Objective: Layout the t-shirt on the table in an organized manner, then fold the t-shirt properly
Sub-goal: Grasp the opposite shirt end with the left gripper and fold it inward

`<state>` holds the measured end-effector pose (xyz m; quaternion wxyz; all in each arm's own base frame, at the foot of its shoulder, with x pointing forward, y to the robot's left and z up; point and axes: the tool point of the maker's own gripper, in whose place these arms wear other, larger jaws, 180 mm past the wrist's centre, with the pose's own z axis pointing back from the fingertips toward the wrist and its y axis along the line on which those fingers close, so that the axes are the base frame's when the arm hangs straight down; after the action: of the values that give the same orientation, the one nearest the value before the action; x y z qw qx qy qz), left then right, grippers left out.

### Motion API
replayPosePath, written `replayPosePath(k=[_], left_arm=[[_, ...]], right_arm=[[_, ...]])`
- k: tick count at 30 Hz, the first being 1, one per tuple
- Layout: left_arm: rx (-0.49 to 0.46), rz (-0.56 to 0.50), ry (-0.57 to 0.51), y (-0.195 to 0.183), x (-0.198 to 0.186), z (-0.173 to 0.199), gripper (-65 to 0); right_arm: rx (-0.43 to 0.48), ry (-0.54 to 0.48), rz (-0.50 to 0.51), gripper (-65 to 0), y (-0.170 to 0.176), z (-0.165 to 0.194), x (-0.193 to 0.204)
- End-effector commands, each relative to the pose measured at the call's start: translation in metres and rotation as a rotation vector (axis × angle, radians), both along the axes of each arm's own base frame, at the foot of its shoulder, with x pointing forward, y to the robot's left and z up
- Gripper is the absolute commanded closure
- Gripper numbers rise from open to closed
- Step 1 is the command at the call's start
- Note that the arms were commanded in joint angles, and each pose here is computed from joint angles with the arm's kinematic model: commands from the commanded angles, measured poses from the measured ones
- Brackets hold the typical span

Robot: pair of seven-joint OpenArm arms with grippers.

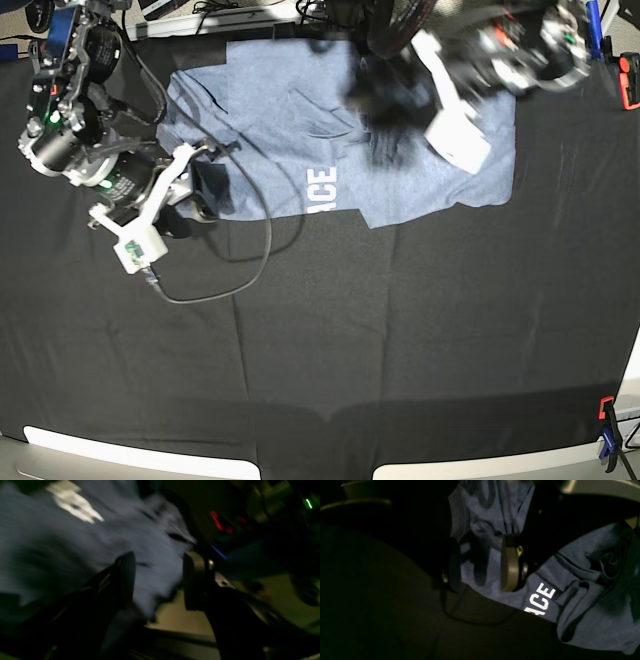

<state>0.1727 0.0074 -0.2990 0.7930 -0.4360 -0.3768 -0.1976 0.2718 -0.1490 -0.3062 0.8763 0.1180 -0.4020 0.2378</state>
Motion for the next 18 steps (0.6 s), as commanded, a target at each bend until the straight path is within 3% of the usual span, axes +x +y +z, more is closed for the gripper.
replayPosePath(k=[1,4,8,12,18], left_arm=[[0.001,0.034,-0.058,0.010,0.012,0.011,-28.0],[0.075,0.180,-0.134,0.054,0.041,0.017,-28.0],[0.126,0.344,-0.203,0.108,0.062,0.030,-28.0],[0.206,0.361,-0.211,0.134,0.066,0.029,-28.0],[0.235,0.386,-0.180,0.152,0.069,0.012,-28.0]], right_arm=[[0.006,-0.039,-0.019,-28.4,-0.007,0.011,0.003],[0.050,-0.016,-0.091,-34.6,-0.028,0.007,-0.005],[0.141,0.045,-0.209,-35.4,-0.065,-0.004,-0.021],[0.168,0.202,-0.251,-35.4,-0.087,-0.033,-0.046],[0.224,0.316,-0.319,-35.4,-0.100,-0.070,-0.061]])
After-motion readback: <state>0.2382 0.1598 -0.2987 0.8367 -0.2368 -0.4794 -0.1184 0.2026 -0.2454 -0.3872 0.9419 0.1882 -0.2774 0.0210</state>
